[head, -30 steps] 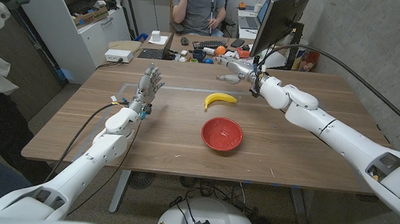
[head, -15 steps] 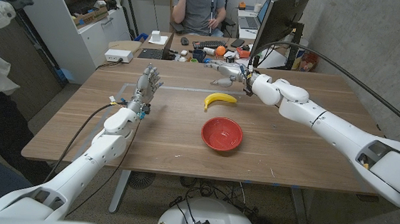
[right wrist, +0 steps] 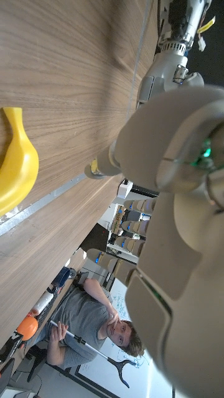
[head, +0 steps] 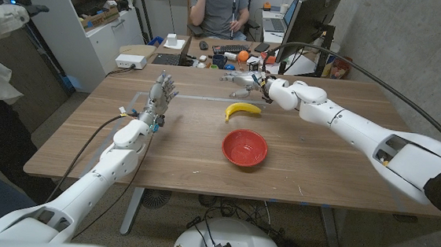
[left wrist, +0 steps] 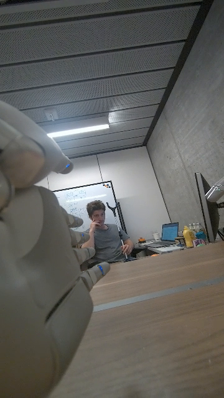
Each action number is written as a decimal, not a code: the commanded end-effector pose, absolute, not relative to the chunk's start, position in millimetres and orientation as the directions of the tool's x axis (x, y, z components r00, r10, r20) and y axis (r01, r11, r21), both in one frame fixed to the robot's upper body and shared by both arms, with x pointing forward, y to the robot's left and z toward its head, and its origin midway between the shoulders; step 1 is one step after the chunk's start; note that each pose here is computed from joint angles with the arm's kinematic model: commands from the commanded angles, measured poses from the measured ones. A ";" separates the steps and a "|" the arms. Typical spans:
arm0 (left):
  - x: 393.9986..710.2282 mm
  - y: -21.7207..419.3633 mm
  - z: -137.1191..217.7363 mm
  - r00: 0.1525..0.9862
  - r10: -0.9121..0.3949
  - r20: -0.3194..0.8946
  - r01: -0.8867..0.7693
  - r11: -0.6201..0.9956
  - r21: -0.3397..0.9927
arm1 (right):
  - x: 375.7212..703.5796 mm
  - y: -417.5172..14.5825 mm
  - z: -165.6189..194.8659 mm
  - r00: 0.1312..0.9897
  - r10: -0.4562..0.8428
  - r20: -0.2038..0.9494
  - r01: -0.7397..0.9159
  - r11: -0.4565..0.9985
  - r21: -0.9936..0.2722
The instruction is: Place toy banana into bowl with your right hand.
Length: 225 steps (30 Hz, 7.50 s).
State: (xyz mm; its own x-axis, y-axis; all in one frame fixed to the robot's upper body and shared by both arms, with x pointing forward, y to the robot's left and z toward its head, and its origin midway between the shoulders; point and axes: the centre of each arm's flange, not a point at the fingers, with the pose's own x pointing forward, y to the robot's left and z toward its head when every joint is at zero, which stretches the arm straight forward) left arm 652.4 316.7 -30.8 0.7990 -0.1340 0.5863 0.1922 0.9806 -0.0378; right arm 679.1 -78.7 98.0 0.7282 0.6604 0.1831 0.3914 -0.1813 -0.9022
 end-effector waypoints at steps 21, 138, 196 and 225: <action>657.9 312.8 -20.2 0.794 -0.144 0.591 0.196 0.980 -0.024 | 703.3 -110.7 66.1 0.783 0.622 0.029 0.308 -0.346 -0.886; 656.6 307.3 -17.0 0.785 -0.178 0.594 0.222 0.975 -0.001 | 652.1 -87.8 132.7 0.592 0.740 0.321 0.544 -0.073 -0.836; 671.3 297.1 -8.0 0.762 -0.272 0.588 0.302 0.952 0.050 | 551.8 -152.9 95.2 0.613 0.636 0.468 0.562 0.065 -0.824; 667.0 304.4 -4.9 0.731 -0.354 0.584 0.366 0.925 0.102 | 494.5 -139.7 58.5 0.647 0.587 0.487 0.555 0.076 -0.828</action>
